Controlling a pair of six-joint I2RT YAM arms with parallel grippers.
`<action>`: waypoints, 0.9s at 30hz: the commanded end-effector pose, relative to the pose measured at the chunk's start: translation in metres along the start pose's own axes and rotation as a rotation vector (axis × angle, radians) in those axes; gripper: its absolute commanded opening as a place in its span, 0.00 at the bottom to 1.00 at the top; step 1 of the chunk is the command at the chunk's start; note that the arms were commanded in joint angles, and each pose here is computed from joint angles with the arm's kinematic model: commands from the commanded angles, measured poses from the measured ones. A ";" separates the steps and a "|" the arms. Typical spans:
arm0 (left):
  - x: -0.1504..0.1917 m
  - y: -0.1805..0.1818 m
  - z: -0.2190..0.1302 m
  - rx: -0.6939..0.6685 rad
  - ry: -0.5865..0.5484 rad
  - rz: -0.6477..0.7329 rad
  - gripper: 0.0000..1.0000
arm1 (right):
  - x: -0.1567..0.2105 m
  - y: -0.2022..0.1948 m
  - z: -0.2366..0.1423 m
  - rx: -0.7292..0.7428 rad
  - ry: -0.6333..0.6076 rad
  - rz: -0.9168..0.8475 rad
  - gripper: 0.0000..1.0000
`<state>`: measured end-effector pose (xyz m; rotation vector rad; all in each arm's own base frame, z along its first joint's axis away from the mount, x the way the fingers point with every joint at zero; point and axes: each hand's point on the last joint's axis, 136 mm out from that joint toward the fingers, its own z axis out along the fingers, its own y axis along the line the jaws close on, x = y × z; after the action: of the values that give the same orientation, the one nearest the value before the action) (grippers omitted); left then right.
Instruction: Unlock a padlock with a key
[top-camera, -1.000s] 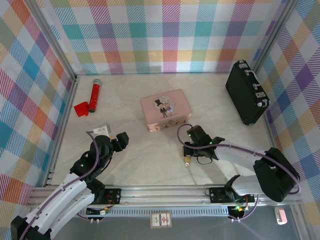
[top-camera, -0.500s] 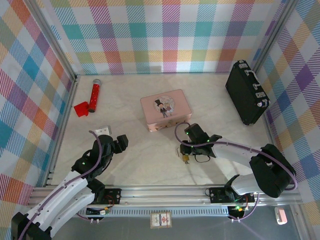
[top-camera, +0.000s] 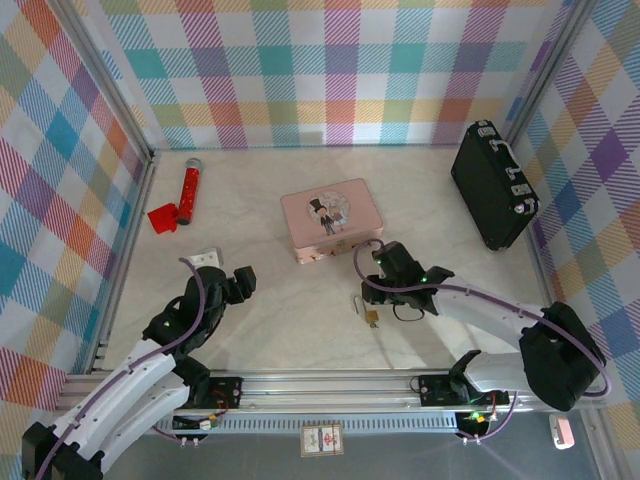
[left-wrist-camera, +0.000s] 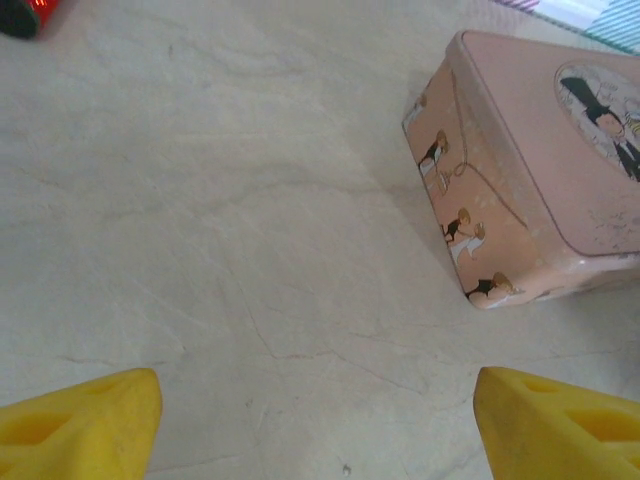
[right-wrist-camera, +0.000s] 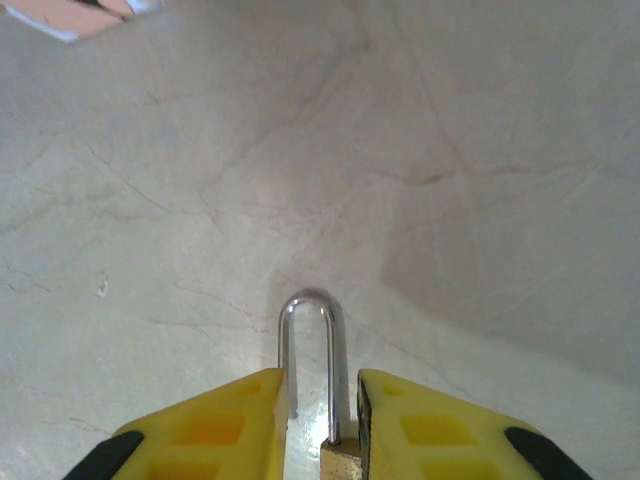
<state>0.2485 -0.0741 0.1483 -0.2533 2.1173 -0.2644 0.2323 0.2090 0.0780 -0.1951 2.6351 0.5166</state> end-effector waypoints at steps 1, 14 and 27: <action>-0.036 -0.001 -0.012 -0.025 -0.108 0.034 0.82 | -0.034 -0.003 -0.032 0.088 -0.122 -0.105 0.32; -0.089 0.038 -0.026 -0.310 -0.379 0.062 1.00 | -0.107 -0.051 -0.130 0.429 -0.576 -0.264 0.91; -0.072 0.062 0.041 -0.446 -0.356 0.181 1.00 | -0.101 -0.111 -0.116 0.635 -0.600 -0.141 0.99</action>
<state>0.2998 0.0032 0.1524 -0.3282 1.8532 0.3649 0.2954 0.0745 0.1808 -0.0576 2.0779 -0.2511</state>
